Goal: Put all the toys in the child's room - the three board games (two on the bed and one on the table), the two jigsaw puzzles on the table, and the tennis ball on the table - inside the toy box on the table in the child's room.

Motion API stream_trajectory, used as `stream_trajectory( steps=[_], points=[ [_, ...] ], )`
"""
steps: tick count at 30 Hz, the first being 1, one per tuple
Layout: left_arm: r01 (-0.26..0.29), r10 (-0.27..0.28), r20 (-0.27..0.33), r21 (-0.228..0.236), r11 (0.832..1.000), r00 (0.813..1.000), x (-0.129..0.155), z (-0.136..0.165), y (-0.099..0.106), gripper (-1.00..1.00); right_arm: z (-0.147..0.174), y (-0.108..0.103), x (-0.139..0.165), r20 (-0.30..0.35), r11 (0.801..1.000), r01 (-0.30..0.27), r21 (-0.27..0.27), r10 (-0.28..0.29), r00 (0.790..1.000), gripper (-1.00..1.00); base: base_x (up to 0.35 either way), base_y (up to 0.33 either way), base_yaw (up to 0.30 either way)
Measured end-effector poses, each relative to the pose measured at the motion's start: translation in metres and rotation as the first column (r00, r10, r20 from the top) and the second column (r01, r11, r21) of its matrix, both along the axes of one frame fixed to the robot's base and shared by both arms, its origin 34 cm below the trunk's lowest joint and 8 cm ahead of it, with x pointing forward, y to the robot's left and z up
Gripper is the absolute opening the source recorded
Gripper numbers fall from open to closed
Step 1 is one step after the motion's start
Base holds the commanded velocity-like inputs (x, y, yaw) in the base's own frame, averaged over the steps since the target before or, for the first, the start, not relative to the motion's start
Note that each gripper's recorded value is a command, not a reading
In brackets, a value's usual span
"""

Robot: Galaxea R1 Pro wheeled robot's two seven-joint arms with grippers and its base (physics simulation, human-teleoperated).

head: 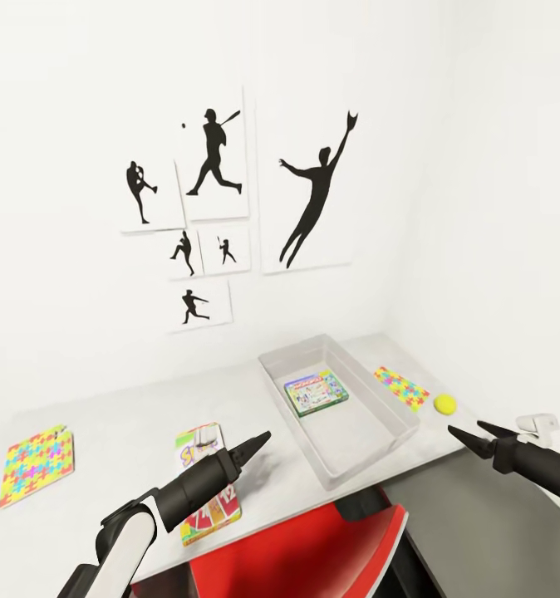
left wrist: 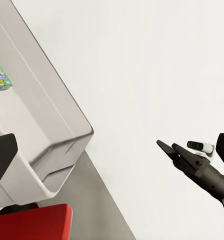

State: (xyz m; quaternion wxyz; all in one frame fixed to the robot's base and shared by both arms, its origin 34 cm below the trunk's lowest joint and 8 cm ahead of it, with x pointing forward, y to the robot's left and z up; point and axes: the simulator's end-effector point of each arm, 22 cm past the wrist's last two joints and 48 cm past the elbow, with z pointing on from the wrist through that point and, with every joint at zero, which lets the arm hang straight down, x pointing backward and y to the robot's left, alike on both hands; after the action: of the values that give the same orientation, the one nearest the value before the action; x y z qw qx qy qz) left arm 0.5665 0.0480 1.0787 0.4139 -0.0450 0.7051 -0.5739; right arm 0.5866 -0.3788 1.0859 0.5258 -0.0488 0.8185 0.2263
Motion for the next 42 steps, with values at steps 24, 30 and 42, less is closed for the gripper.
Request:
stream_trajectory(
  steps=[24,30,42],
  points=[
    [-0.016,0.017,-0.049,0.013,1.0,0.999,-0.008,-0.02,0.007,1.0,0.003,0.013,0.002,0.021,0.999,-0.027,0.024,0.026,0.999,1.0,0.0,0.0,0.003],
    [-0.016,0.017,-0.049,0.013,1.0,0.999,-0.008,-0.02,0.007,1.0,0.003,0.013,0.002,0.021,0.999,-0.027,0.024,0.026,0.999,1.0,0.0,0.0,0.0],
    [-0.016,0.017,-0.049,0.013,1.0,0.999,-0.008,-0.02,0.007,1.0,0.003,0.013,0.002,0.021,0.999,-0.027,0.024,0.026,0.999,1.0,0.0,0.0,0.0]
  ],
)
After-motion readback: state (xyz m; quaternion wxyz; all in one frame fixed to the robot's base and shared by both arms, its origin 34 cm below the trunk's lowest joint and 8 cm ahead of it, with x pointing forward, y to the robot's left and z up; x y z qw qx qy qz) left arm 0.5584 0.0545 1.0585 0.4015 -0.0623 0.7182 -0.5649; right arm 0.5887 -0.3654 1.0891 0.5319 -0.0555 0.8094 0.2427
